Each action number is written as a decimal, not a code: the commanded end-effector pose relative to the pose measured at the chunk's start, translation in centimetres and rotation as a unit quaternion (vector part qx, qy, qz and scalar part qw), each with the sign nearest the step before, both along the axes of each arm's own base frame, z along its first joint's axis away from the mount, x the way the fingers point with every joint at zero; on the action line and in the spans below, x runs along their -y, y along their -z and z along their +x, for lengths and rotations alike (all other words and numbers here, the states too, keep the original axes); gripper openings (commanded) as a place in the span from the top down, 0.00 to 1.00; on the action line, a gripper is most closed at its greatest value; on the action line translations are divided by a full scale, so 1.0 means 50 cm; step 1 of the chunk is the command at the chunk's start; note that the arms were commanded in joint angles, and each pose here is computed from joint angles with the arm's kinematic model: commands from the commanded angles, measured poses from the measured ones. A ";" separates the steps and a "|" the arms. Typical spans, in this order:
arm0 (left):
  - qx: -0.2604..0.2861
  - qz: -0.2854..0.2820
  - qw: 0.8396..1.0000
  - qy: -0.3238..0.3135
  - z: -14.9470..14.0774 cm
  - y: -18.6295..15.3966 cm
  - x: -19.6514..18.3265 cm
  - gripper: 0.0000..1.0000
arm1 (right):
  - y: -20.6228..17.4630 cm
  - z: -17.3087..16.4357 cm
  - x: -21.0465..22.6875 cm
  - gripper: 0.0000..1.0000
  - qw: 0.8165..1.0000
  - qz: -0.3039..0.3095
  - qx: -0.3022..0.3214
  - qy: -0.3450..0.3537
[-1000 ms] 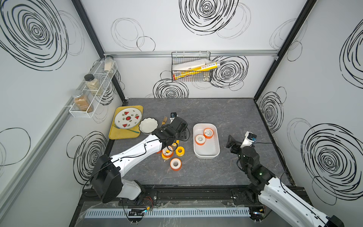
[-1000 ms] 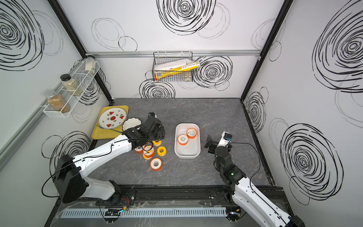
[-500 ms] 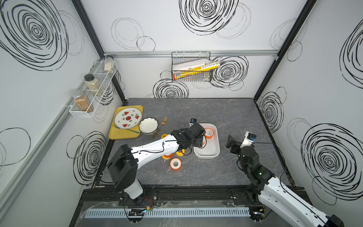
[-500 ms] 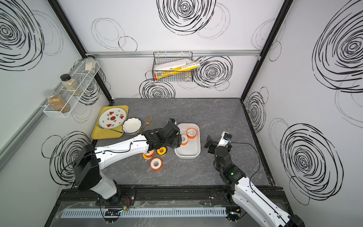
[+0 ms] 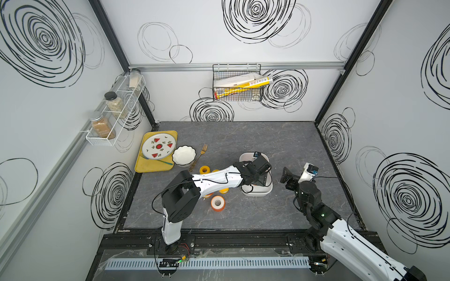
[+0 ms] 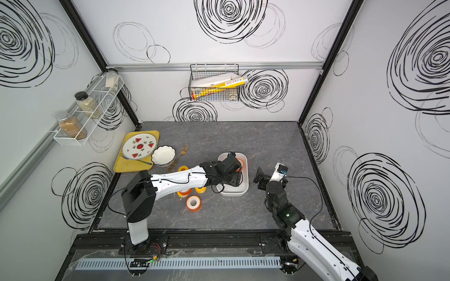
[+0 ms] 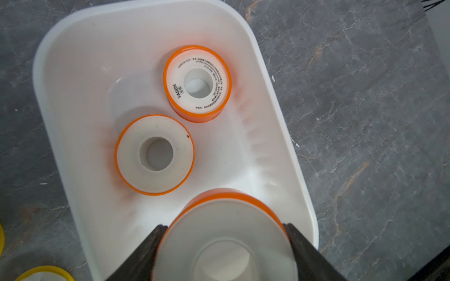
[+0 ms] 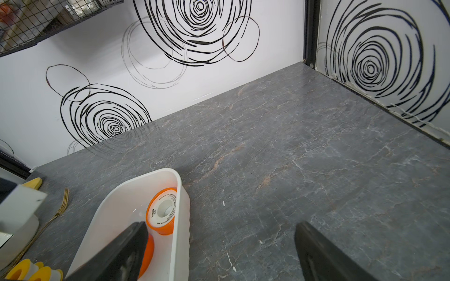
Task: Put the sealing tape into the storage box
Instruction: Place the sealing tape in the storage box.
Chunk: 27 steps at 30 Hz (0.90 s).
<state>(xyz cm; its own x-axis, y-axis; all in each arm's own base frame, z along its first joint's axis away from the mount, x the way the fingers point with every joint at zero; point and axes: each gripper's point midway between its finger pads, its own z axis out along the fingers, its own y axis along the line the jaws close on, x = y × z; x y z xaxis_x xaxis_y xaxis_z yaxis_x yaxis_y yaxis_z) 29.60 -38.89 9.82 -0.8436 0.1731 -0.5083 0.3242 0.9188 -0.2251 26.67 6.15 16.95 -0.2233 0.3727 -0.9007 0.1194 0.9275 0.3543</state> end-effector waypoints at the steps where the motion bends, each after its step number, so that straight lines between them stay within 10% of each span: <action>1: 0.006 -0.016 1.000 0.010 0.011 0.000 0.033 0.35 | -0.006 0.000 0.010 0.01 1.000 0.003 0.007 0.012; 27: 0.012 0.023 1.000 0.010 0.047 0.061 0.059 0.10 | -0.007 -0.001 0.010 0.01 1.000 0.004 0.009 0.013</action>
<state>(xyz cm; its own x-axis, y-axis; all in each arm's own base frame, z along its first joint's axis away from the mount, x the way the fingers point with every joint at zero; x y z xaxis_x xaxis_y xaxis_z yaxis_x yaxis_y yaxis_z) 31.40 -41.38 5.83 -0.8474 0.2060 -0.4893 0.3331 0.9240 -0.1878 26.64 6.13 17.11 -0.2183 0.3760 -0.9006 0.1178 0.9262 0.3581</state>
